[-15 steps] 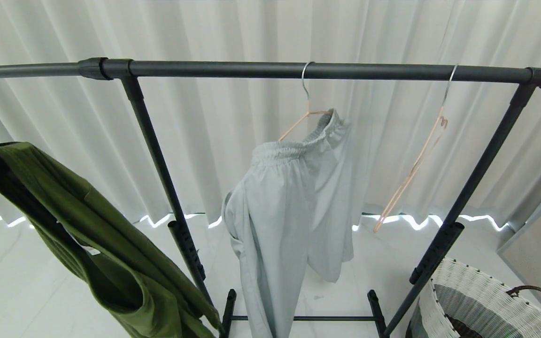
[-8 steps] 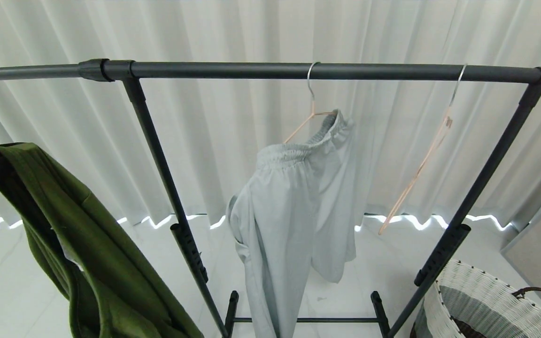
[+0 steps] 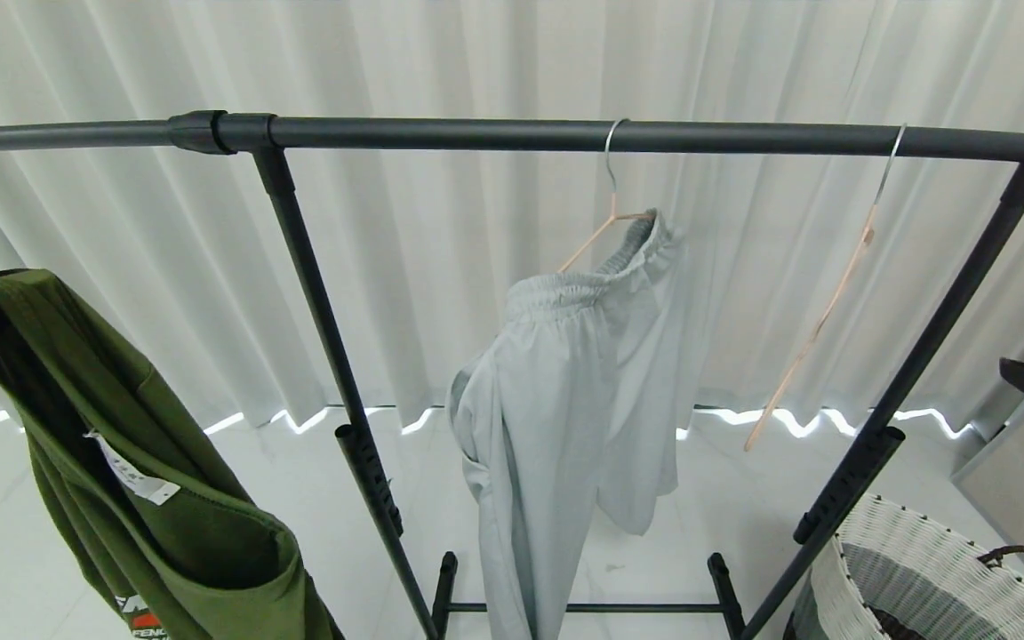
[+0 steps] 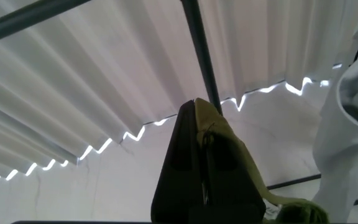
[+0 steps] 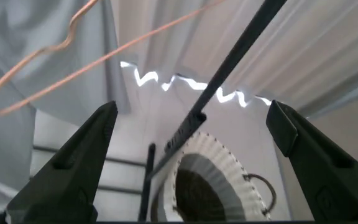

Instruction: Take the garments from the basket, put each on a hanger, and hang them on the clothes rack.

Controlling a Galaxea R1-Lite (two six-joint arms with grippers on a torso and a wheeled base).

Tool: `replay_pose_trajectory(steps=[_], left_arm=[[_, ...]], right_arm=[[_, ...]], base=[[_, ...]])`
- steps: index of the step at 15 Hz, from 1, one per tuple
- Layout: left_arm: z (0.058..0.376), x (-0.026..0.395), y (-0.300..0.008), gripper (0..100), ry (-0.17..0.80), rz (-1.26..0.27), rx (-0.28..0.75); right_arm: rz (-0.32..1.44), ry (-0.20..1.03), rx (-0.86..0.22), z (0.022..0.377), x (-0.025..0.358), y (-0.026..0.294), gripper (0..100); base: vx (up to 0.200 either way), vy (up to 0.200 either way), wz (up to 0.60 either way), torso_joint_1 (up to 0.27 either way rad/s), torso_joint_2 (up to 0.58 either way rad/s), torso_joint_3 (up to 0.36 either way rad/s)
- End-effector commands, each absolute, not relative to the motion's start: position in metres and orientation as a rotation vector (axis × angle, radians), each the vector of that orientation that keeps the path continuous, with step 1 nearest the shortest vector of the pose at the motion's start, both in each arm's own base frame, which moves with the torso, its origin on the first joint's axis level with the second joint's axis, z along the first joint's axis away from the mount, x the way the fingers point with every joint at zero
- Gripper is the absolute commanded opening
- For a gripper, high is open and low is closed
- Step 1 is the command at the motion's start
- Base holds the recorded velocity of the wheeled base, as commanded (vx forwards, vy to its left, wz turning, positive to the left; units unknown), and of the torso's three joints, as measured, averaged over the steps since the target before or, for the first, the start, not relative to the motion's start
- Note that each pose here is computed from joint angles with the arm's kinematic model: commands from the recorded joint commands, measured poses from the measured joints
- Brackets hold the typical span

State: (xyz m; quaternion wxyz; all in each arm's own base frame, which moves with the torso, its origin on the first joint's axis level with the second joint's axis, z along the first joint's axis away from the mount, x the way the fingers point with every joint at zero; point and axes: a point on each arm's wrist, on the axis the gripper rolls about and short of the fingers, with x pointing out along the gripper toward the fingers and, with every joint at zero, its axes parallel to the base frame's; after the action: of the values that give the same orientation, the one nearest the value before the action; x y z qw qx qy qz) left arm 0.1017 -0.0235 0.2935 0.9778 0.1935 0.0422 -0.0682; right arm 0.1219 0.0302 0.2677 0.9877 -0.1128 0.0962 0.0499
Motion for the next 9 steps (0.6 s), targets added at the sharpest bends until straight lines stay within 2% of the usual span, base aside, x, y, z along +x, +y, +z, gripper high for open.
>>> replay_pose_trajectory(steps=[1, 6, 9], left_arm=[[0.294, 0.099, -0.023, 0, 0.078, -0.137, 0.389], [0.295, 0.098, -0.023, 0, 0.072, -0.136, 0.39], [0.295, 0.097, -0.022, 0, 0.07, -0.134, 0.389]], right_arm=[[0.122, 0.219, -0.231, 0.26, 0.159, 0.042, 100], [0.187, 0.206, -0.235, 0.257, 0.214, 0.073, 100], [0.215, 0.188, -0.232, 0.26, 0.221, 0.083, 100]], base=[[0.0, 0.0, 0.0, 0.0, 0.0, 0.0], [0.0, 0.0, 0.0, 0.0, 0.0, 0.0], [0.0, 0.0, 0.0, 0.0, 0.0, 0.0]])
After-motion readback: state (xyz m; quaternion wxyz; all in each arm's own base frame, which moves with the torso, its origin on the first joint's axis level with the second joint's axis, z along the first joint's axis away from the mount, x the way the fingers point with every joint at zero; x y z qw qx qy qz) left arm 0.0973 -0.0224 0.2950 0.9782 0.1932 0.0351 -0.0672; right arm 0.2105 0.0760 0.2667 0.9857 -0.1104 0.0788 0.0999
